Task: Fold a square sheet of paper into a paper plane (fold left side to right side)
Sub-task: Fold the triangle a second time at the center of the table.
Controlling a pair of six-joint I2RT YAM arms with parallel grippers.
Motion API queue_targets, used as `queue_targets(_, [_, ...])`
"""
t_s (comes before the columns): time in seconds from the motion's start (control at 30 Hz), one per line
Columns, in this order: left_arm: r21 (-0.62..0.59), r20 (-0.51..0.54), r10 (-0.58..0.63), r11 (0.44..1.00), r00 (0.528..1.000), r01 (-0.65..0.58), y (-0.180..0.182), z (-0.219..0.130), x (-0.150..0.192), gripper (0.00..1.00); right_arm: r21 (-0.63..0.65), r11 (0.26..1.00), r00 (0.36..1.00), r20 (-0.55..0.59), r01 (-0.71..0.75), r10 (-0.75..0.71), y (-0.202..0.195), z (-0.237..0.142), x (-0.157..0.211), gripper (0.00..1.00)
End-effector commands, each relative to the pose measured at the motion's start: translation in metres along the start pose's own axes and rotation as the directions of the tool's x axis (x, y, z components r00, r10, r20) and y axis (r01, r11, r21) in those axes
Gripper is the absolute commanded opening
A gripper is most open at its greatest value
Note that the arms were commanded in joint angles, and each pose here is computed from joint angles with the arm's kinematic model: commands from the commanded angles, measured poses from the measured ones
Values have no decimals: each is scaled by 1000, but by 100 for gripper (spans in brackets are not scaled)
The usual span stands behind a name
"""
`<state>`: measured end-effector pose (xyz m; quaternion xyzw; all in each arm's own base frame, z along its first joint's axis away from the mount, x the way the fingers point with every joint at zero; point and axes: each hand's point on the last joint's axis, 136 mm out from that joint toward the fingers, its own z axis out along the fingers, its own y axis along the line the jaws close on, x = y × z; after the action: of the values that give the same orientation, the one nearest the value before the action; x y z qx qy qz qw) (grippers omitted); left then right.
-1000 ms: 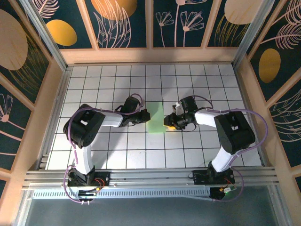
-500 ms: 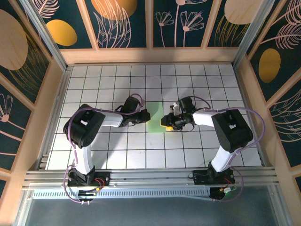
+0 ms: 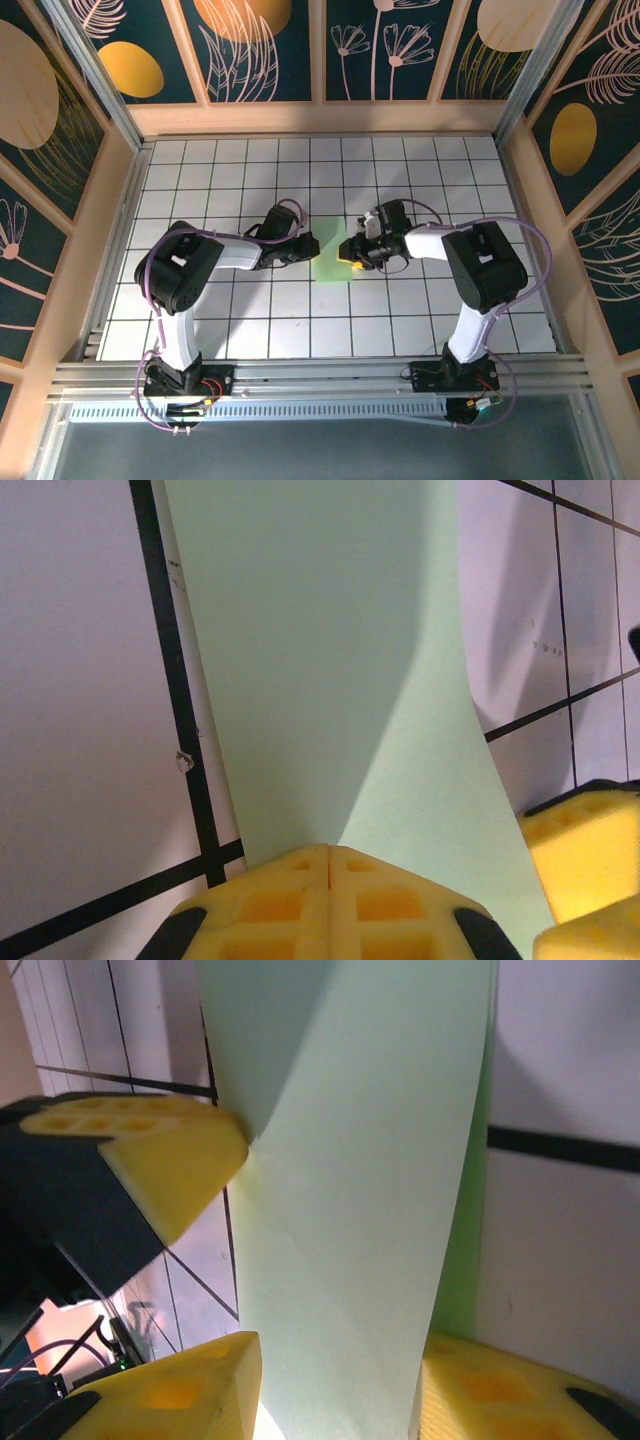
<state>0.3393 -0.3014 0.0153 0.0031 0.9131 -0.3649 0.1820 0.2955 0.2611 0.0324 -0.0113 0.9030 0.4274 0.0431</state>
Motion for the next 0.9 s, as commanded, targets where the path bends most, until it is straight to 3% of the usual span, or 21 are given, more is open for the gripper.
queue_targets(0.0, [-87,-51,-16,996,999,12,24,2,20,0,-26,999,999,27,18,-18,7,0,-17,41])
queue_targets(0.4, [-74,-48,-12,997,999,9,19,3,18,0,-40,999,998,63,11,-8,-2,4,-51,36])
queue_targets(0.63, [-67,-8,-3,998,1000,2,12,-2,7,0,-36,999,998,63,0,2,-8,3,-54,26])
queue_targets(0.87, [-69,93,118,991,989,-111,-14,-28,-22,17,-2,1000,998,55,9,-9,-11,-2,-49,12])
